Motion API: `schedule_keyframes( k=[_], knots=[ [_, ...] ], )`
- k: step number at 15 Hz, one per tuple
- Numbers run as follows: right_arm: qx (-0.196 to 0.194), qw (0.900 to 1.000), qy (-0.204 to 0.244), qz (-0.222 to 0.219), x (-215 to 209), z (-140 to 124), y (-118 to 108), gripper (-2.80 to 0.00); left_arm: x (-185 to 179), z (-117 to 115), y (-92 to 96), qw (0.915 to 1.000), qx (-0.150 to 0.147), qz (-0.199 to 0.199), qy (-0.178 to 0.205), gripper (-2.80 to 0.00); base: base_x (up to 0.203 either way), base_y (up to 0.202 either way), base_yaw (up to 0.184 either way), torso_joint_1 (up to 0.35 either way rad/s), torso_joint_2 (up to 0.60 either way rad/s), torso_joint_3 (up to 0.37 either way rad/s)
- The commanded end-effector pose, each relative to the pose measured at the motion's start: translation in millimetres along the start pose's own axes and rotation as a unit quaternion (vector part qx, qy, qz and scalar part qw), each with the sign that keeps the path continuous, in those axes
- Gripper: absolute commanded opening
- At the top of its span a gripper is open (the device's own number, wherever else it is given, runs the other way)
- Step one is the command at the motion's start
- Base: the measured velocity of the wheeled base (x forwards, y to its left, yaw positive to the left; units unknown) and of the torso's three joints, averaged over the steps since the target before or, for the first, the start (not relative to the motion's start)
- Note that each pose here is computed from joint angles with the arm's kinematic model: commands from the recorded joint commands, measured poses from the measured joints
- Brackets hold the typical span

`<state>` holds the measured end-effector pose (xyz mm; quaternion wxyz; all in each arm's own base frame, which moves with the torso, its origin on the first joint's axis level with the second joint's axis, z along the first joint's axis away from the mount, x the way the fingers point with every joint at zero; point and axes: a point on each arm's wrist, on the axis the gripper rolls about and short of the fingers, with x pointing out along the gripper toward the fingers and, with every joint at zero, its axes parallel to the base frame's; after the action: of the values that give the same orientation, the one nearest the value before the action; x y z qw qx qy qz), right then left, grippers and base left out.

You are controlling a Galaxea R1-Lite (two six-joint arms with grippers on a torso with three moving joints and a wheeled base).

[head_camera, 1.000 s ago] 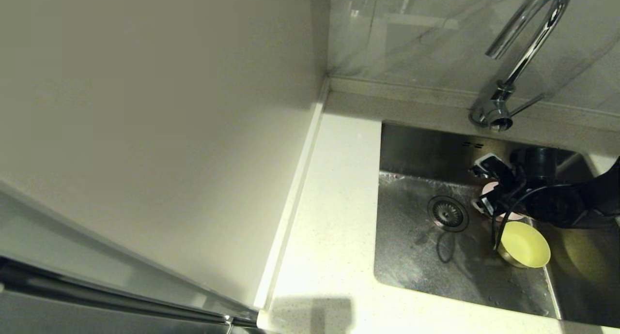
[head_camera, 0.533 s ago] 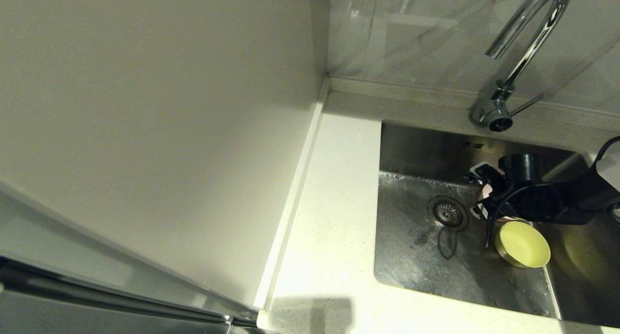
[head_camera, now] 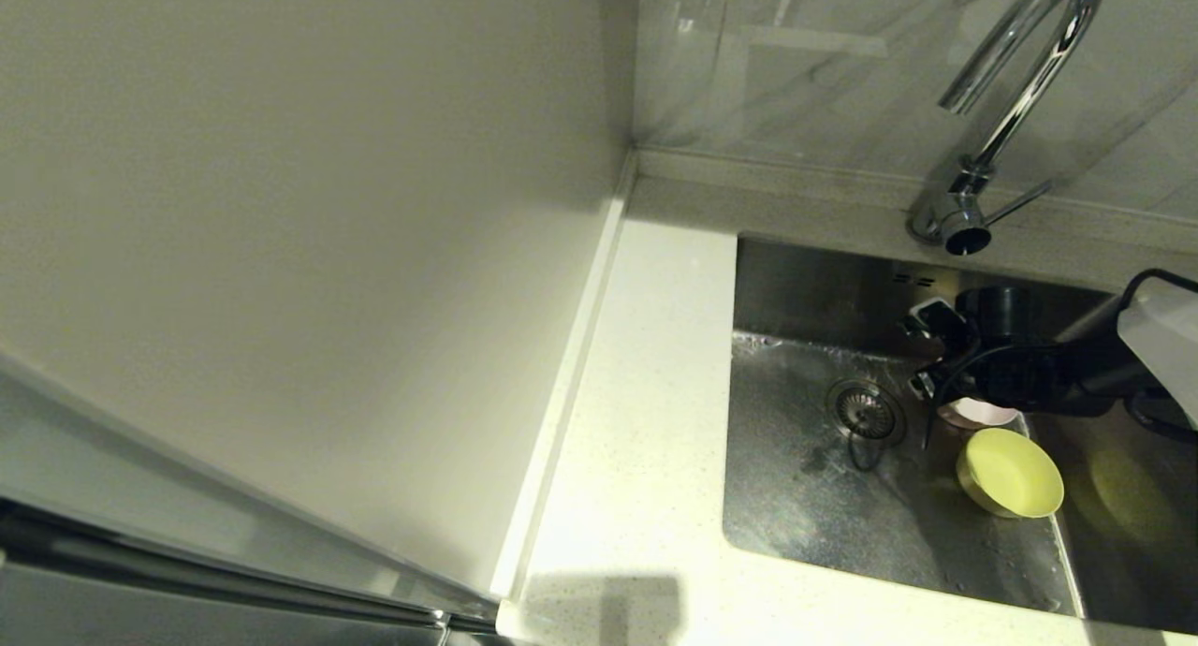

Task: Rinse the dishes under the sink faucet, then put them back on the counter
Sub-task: Put a bowl back to the table from the sink

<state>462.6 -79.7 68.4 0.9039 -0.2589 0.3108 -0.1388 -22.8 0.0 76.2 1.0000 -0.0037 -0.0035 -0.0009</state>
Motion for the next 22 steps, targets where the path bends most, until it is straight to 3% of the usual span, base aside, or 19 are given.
schedule_keyframes(
  k=[1,5,14,15,22],
  knots=[
    [-0.002,1.0,0.005,-0.008,9.4,-2.5,1.0,0.0,0.2,-0.8,0.0,1.0,0.0,0.0,0.001,-2.8,0.0,0.0,0.0,0.0,0.0,0.0],
    [-0.005,1.0,0.015,-0.017,10.8,-5.3,-1.5,0.0,0.2,-0.8,0.0,1.0,0.0,0.0,0.001,-2.8,0.0,0.0,0.0,0.0,0.0,0.0],
    [-0.024,0.998,0.064,0.008,17.3,-22.8,5.3,0.0,0.1,-0.4,0.0,1.0,0.0,0.0,0.0,-2.8,0.0,0.0,0.0,0.0,0.0,0.0],
    [-0.025,0.998,0.064,0.009,17.7,-22.9,5.6,-2.8,0.2,-0.8,0.0,1.0,0.0,0.0,0.001,-2.8,0.0,0.0,0.0,0.0,0.0,0.0],
    [-0.011,0.999,0.036,0.014,1.9,-11.1,-7.1,-2.8,0.1,-0.4,0.0,1.0,0.0,0.0,0.0,-2.8,0.0,0.0,0.0,0.0,0.0,0.0]
  ],
)
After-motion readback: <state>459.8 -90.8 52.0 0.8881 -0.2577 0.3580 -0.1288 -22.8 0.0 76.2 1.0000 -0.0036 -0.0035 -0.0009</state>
